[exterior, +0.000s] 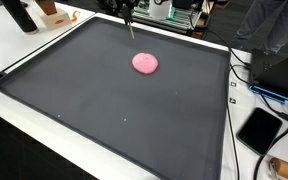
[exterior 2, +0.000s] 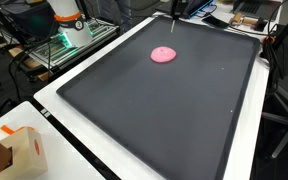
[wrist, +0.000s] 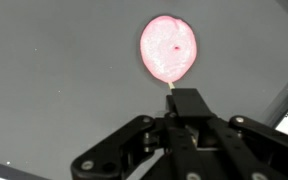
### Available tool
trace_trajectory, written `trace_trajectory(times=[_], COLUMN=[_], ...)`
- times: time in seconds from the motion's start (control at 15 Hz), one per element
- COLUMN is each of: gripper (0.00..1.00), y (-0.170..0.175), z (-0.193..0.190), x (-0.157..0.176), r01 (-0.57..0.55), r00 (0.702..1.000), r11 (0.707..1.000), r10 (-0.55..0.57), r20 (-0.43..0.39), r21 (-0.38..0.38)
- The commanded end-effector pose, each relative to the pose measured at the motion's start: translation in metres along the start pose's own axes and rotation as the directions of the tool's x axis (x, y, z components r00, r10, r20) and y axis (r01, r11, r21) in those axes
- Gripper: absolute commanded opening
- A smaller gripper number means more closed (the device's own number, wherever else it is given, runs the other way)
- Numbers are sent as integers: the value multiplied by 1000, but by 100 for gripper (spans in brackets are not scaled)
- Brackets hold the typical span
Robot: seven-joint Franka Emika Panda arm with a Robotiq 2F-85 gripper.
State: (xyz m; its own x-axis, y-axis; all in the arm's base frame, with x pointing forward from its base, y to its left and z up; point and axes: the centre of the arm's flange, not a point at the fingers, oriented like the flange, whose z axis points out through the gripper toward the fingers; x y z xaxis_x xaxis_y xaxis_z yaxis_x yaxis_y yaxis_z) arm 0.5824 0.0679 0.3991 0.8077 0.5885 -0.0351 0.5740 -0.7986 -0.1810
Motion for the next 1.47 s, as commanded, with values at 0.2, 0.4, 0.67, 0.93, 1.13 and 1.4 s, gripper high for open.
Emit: trace_trajectory(times=[0.2,0.4,0.67,0.93,1.13,1.4], gripper=[13,13,13,3,3,3], y=[-15,-16,-16,-16,-30,-77], z=[-3,-5,-4,-4,3,25], x=[3,3,3,3,13,36], r01=[49,53,53,53,11,-93], r00=[999,998,998,998,998,982], r11=[997,997,997,997,993,962], r10=[-48,-51,-51,-51,-3,131], r20=[23,24,25,24,65,135], r21=[-57,-63,-63,-64,-116,-256])
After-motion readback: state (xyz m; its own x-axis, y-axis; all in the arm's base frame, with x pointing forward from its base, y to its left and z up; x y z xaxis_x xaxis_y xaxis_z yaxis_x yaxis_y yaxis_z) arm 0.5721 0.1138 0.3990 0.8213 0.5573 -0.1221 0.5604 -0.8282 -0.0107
